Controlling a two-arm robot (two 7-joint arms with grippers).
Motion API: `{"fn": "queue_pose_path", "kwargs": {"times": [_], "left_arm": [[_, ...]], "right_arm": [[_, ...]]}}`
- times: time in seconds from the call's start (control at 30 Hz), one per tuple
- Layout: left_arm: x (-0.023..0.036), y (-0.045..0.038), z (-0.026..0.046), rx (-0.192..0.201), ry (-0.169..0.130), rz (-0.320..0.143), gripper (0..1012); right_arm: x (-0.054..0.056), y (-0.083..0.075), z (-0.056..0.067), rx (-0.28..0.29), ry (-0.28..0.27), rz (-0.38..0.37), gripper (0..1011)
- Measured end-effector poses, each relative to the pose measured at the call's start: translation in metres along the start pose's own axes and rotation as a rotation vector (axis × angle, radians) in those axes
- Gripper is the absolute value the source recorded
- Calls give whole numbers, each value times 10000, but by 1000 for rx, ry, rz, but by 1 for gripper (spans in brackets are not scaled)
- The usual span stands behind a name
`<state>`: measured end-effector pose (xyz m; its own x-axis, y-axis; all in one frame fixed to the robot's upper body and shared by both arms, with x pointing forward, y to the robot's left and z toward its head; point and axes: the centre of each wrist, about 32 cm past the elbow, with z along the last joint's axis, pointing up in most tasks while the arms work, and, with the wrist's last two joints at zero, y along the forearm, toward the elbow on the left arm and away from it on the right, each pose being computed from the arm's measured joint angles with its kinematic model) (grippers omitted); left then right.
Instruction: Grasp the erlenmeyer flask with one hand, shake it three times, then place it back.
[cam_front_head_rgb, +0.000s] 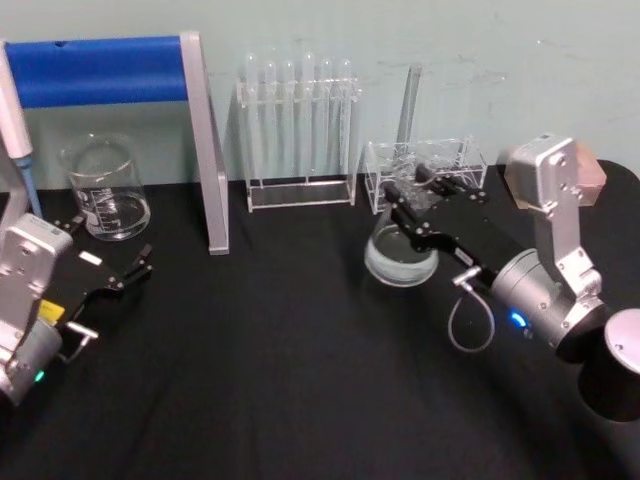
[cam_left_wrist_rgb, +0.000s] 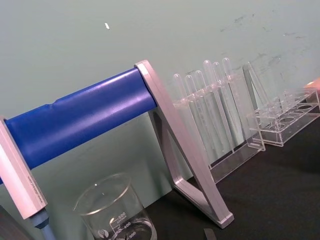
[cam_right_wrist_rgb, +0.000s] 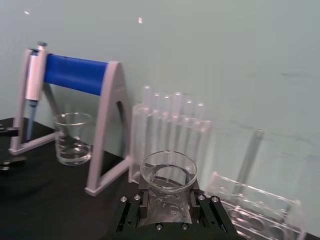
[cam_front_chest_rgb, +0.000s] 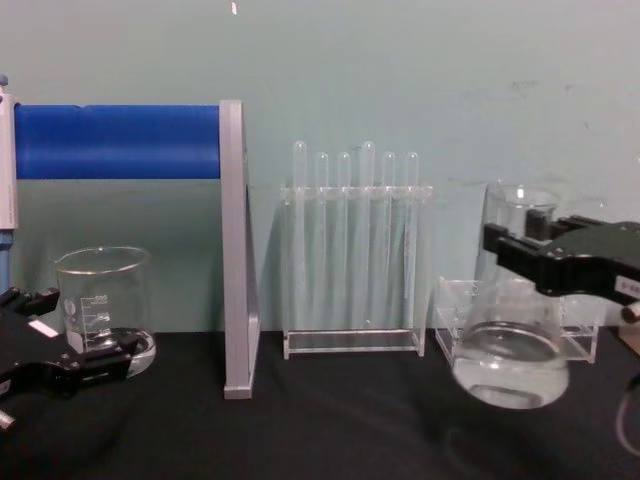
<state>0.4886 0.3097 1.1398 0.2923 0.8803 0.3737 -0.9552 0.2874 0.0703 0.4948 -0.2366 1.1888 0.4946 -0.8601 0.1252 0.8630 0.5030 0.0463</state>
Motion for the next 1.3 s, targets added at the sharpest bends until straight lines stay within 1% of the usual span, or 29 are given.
{"fn": "queue_pose_path", "kwargs": {"times": [0.03, 0.3, 0.43, 0.6, 0.73, 0.9, 1.03, 1.3], "left_arm": [[0, 0, 0, 0, 0, 0, 1001], [0, 0, 0, 0, 0, 0, 1001], [0, 0, 0, 0, 0, 0, 1001], [0, 0, 0, 0, 0, 0, 1001], [0, 0, 0, 0, 0, 0, 1001], [0, 0, 0, 0, 0, 0, 1001], [0, 0, 0, 0, 0, 0, 1001], [0, 0, 0, 0, 0, 0, 1001]], "right_arm": [[27, -5, -6, -2, -2, -13, 449], [132, -25, -24, -9, -10, -73, 449], [161, -29, -29, -12, -13, -90, 449], [165, -26, -28, -12, -13, -94, 449], [145, -21, -24, -11, -8, -84, 449], [87, -17, -15, -6, -3, -53, 449], [29, -11, -7, -3, 7, -23, 449], [-126, -2, 2, 1, 28, 61, 449]]}}
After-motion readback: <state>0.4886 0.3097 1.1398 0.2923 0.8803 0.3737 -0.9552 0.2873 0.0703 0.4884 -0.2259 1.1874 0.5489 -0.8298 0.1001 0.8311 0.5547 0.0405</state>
